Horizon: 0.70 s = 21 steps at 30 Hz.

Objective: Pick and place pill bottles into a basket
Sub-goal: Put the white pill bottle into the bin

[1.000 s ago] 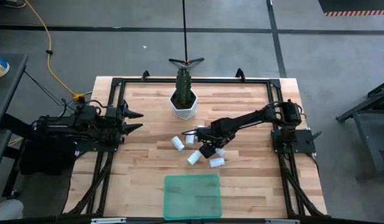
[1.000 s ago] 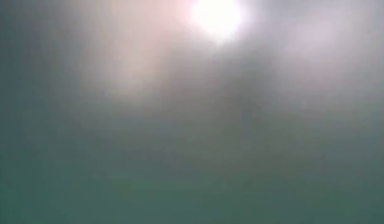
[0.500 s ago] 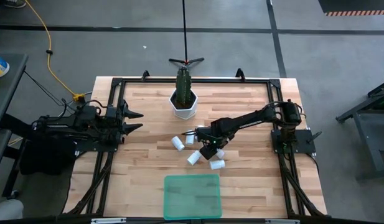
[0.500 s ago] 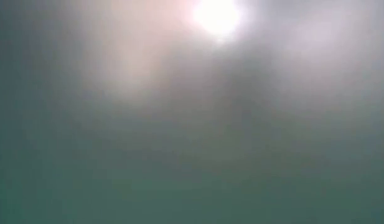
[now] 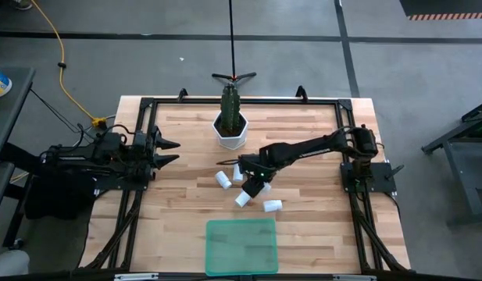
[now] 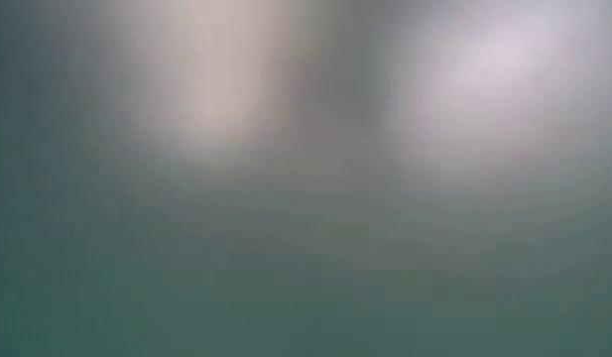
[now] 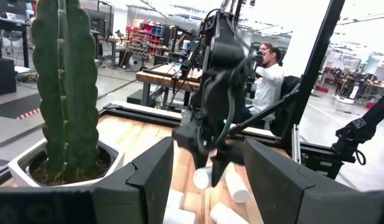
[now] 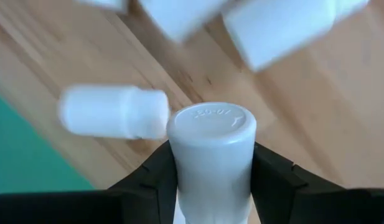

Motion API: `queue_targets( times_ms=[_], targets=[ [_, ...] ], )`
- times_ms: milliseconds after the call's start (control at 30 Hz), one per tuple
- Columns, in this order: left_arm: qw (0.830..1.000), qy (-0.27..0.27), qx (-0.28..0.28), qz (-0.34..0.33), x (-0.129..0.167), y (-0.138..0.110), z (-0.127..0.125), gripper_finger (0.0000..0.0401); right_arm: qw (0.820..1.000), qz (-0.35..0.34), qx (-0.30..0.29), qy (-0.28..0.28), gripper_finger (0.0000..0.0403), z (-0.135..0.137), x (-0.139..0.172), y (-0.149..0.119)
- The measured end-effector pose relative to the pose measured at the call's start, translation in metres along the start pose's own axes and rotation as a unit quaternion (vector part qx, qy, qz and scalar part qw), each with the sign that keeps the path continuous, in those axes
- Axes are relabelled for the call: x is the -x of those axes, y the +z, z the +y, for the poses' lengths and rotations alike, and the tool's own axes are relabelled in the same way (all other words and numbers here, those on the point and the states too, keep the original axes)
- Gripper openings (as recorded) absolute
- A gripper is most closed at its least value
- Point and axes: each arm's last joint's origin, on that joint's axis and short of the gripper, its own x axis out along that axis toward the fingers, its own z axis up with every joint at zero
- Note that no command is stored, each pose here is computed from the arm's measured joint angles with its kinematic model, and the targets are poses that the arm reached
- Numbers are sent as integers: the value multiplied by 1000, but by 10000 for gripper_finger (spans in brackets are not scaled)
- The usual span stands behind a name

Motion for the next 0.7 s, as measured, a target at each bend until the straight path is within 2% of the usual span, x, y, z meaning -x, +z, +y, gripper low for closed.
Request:
queue_targets(
  times_ms=[167,300,400,533,600,700],
  targets=[
    [1000,-7,1,1,0,0,0,227,998,-56,32,-9,148,16,38,15],
    [1000,-12,1,2,0,0,-1,227,988,-138,71,3,148,33,72,28],
    [1000,-12,1,2,0,0,-1,227,966,-229,117,8,148,50,94,36],
    [1000,-15,1,2,0,0,-1,227,924,-344,166,17,148,70,115,42],
    [1000,-20,1,3,0,0,-1,227,908,-381,171,29,148,76,119,45],
    [1000,-27,1,4,0,0,-2,227,896,-410,168,43,148,79,123,49]
  ],
)
